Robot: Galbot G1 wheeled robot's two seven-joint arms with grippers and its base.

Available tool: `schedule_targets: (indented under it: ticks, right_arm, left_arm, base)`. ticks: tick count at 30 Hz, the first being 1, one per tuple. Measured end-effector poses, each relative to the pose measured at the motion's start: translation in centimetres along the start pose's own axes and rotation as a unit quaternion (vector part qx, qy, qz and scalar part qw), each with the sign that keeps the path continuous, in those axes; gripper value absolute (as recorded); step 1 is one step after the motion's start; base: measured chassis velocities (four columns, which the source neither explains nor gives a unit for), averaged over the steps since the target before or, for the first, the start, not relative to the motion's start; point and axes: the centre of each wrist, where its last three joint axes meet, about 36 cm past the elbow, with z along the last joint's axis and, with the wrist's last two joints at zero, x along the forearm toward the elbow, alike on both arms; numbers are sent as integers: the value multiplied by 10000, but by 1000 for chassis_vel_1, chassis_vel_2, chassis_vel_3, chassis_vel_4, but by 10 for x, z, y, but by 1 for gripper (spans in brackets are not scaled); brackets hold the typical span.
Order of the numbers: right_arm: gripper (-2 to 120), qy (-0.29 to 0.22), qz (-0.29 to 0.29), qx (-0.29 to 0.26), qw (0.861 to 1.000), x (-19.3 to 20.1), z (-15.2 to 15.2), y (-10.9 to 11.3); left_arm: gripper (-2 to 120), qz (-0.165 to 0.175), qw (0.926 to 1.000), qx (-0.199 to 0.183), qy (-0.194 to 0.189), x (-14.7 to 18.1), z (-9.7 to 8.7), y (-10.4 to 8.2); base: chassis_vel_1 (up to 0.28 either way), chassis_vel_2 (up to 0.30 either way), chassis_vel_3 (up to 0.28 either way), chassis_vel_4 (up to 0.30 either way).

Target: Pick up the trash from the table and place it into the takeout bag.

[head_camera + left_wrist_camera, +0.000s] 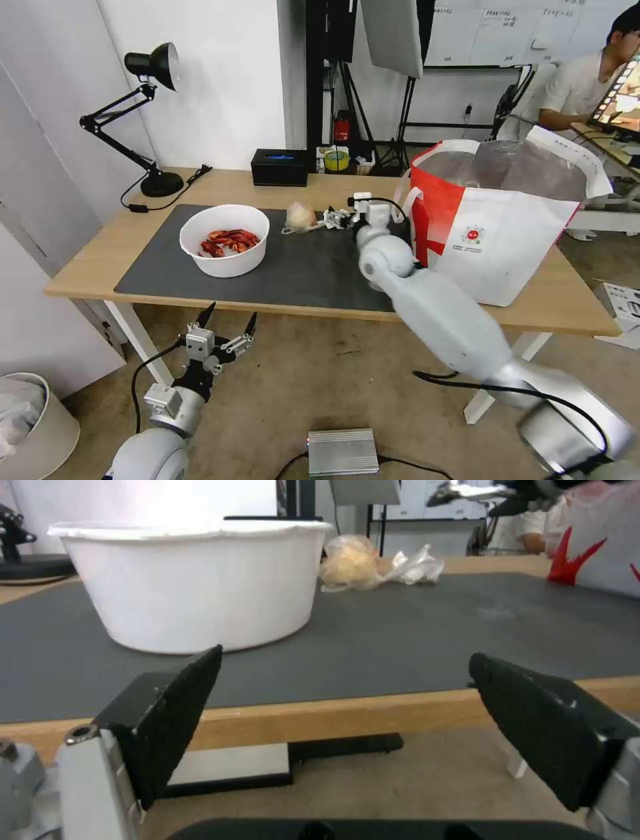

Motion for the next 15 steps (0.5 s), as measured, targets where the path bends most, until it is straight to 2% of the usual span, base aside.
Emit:
schedule_targets:
  ticks: [3, 6, 8, 11, 15]
  right_arm:
    - [100, 393, 289, -441, 9978, -18, -22, 18]
    - [100, 540, 465, -602, 9956, -28, -36, 27]
    - [100, 561, 512, -628, 9951, -31, -39, 30]
    - [100, 676, 796, -679, 9922, -40, -59, 48]
    - [100, 827, 1111, -729, 9877, -51, -76, 56]
  left_arm:
    - [100, 38, 10000, -69, -25, 0, -4, 3]
    - [100, 63, 10000, -66, -26, 2, -4, 4]
    - [100, 82, 9999, -64, -22, 3, -4, 4]
    - [100, 113, 9999, -46, -25, 7, -1, 4]
    - [100, 124, 9999, -47, -49, 6, -1, 4]
  base:
    - [0, 0, 0, 0]
    - [0, 0, 0, 0]
    - [0, 0, 0, 0]
    - [0, 0, 0, 0]
    - [0, 0, 0, 0]
